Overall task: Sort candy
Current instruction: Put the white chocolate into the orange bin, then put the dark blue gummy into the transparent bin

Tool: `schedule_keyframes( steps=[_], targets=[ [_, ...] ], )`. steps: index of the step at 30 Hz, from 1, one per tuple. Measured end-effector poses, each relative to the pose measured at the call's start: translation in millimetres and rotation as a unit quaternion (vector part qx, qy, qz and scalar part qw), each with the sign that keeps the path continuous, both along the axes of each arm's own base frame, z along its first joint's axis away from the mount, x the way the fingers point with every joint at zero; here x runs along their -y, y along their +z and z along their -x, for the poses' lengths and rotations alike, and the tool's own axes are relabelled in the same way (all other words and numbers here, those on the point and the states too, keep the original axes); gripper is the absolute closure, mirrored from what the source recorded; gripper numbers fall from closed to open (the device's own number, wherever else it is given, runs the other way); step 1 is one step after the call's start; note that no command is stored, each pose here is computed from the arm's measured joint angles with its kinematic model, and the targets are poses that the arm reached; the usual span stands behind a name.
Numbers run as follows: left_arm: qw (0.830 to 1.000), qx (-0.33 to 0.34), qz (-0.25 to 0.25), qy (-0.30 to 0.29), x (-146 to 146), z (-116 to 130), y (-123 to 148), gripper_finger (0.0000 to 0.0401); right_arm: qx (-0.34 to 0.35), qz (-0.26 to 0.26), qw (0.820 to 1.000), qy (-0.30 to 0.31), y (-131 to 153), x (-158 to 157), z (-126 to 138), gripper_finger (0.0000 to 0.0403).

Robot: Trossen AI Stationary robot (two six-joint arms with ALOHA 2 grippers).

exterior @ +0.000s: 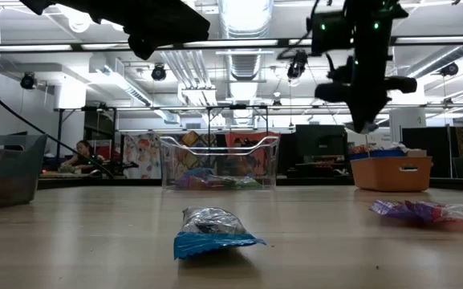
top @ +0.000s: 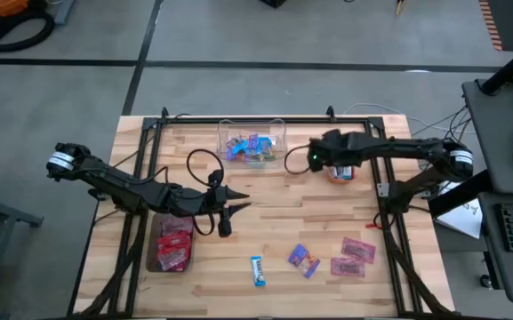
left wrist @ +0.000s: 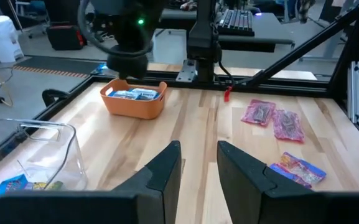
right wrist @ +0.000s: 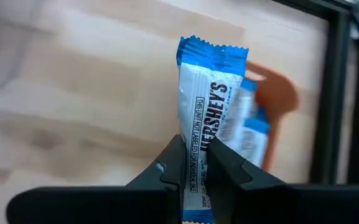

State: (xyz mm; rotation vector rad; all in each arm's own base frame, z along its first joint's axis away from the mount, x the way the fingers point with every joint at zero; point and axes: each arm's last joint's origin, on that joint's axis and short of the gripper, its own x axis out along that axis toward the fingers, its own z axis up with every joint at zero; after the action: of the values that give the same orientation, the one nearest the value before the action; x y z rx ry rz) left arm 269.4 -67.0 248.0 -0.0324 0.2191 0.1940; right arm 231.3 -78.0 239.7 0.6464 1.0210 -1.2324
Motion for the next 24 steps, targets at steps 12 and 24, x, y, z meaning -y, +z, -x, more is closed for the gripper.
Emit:
schedule_keyframes(
  steps=[12, 24],
  targets=[
    [1.0, 0.005, 0.025, 0.006, 0, 0, 0, 0.0313, -0.037, -0.01, 0.998, -0.045, -43, 27, 25, 0.0325],
    [0.998, 0.005, 0.061, 0.005, 1, -2, -4, 0.0313, -0.021, 0.0, 1.0, -0.013, -42, 24, 22, 0.025]
  ],
)
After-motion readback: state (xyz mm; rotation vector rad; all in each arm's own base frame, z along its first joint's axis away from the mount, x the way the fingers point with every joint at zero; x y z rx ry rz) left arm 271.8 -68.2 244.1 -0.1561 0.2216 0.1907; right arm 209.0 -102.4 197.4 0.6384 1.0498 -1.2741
